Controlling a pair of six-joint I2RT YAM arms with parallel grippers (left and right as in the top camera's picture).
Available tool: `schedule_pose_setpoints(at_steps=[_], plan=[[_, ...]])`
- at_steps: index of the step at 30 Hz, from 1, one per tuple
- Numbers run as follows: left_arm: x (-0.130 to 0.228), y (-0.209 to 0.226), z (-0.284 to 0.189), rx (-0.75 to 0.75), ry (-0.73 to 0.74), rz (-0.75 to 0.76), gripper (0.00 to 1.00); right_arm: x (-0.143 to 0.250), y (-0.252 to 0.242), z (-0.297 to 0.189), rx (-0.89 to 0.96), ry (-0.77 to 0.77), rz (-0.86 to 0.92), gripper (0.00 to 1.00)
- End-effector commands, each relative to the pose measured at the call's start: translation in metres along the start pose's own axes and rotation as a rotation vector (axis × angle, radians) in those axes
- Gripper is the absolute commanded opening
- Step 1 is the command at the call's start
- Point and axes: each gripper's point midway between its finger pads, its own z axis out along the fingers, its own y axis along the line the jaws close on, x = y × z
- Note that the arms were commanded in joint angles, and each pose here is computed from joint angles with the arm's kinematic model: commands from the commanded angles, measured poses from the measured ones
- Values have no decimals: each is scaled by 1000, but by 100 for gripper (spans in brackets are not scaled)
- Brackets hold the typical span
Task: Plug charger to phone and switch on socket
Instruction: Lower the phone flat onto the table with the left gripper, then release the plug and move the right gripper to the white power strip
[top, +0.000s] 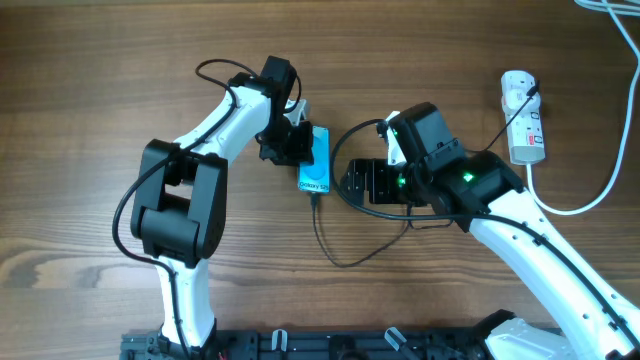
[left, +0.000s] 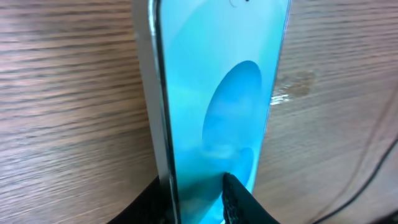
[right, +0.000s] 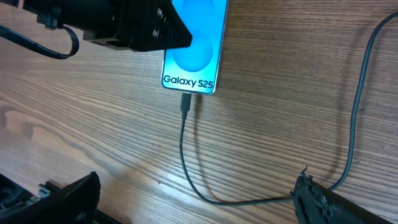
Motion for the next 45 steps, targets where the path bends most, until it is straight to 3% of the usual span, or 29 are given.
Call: schedule_pose_setpoints(at_steps=[1,3,4,7,10,11,16,19,21,24,29,32,35,38,42,45], plan=[[3,10,8,-53,16,2,36,-1,2,0,-9,5,-1,100],[3,16,7,-82,14,1,37,0,2,0,-10,6,-1,100],[3,18,7,-94,12,0,50,1,1,0,-7,10,1,100],[2,21,6,-112,9,0,68,3,0,0,-2,18,3,100],[2,15,-10,-107,-9,3,97,3,0,0,-1,20,1,100],[0,10,-21,-100,-34,11,100,3,0,0,-1,20,0,100],[-1,-33,-130,-20,-309,60,100,3,0,0,-1,20,0,100],[36,-59,-205,41,-466,83,100,3,0,0,-2,19,0,100],[58,-67,-223,51,-488,109,100,3,0,0,-1,21,1,100],[99,-62,-244,-48,-540,122,100,3,0,0,-2,19,5,100],[141,-43,-204,-84,-460,32,100,-2,-2,-3,18,0,0,100],[150,-20,-166,-144,-387,-30,100,-26,-3,-29,51,-75,4,100],[152,-14,-155,-157,-364,-35,100,-64,-50,-87,245,-209,128,100],[152,-14,-155,-158,-363,-34,100,-88,-114,-138,362,-335,362,100],[152,-14,-155,-158,-362,-35,100,-95,-226,-185,535,-470,651,100],[152,-14,-155,-158,-363,-35,100,-84,-278,-193,604,-469,786,100]])
